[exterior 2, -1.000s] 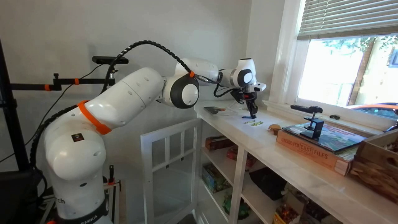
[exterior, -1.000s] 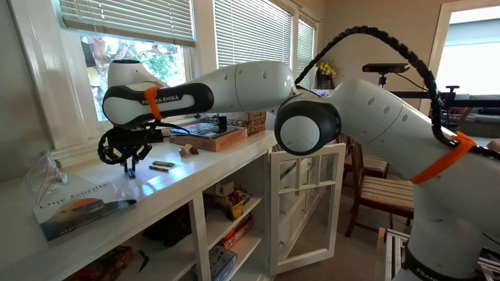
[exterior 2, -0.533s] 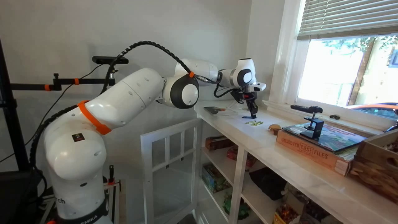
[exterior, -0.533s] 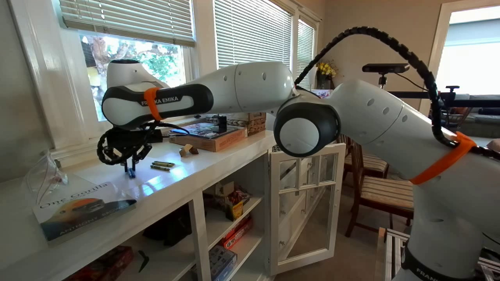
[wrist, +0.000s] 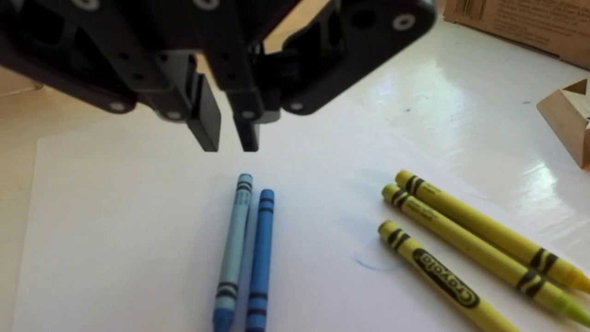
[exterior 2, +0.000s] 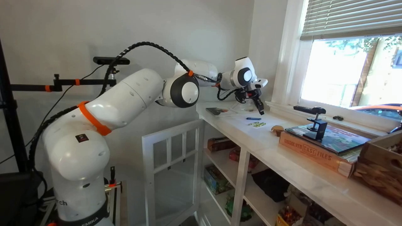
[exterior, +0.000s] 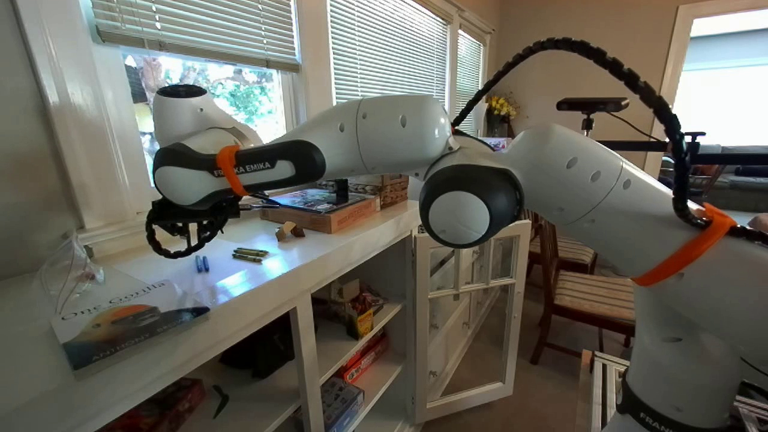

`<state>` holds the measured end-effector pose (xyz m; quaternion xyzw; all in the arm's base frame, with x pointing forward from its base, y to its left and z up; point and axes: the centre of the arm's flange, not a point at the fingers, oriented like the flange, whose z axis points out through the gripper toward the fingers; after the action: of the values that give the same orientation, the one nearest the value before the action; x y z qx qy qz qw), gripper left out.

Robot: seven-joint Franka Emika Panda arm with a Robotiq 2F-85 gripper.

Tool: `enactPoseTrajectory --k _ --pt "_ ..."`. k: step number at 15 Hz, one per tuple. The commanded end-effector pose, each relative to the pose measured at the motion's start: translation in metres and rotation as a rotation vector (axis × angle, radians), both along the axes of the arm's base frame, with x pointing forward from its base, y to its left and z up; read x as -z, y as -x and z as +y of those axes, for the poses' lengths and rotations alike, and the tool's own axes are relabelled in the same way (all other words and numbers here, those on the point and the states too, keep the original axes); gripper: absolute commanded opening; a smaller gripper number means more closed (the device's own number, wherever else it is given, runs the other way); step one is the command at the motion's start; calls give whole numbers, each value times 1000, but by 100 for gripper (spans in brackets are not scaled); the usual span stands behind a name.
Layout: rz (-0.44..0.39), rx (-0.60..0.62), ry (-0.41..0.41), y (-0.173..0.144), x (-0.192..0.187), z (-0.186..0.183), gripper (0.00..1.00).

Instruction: Use the blue crayon to color the paper

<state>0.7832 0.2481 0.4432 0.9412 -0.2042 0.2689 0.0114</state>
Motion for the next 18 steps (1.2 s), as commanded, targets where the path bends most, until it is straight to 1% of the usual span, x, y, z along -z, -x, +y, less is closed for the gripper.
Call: enactPoseTrajectory --k 1,2,3,4,5,6,7,8,11,13,16,18 --pt "-44 29 26 -7 2 8 5" --pt "-35 35 24 -8 2 7 5" --pt "-29 37 26 -9 2 7 16" --pt "-17 37 22 -10 3 5 34" --pt "-10 36 26 -11 3 4 41" --pt "-4 40 26 -12 4 4 42" --pt "5 38 21 -13 5 3 48" --pt "9 38 24 -13 7 4 51" --pt "25 38 25 -14 10 5 55" --pt "35 36 23 -15 13 7 47" --pt "53 35 24 -15 19 9 44" --pt "60 32 26 -15 22 11 44"
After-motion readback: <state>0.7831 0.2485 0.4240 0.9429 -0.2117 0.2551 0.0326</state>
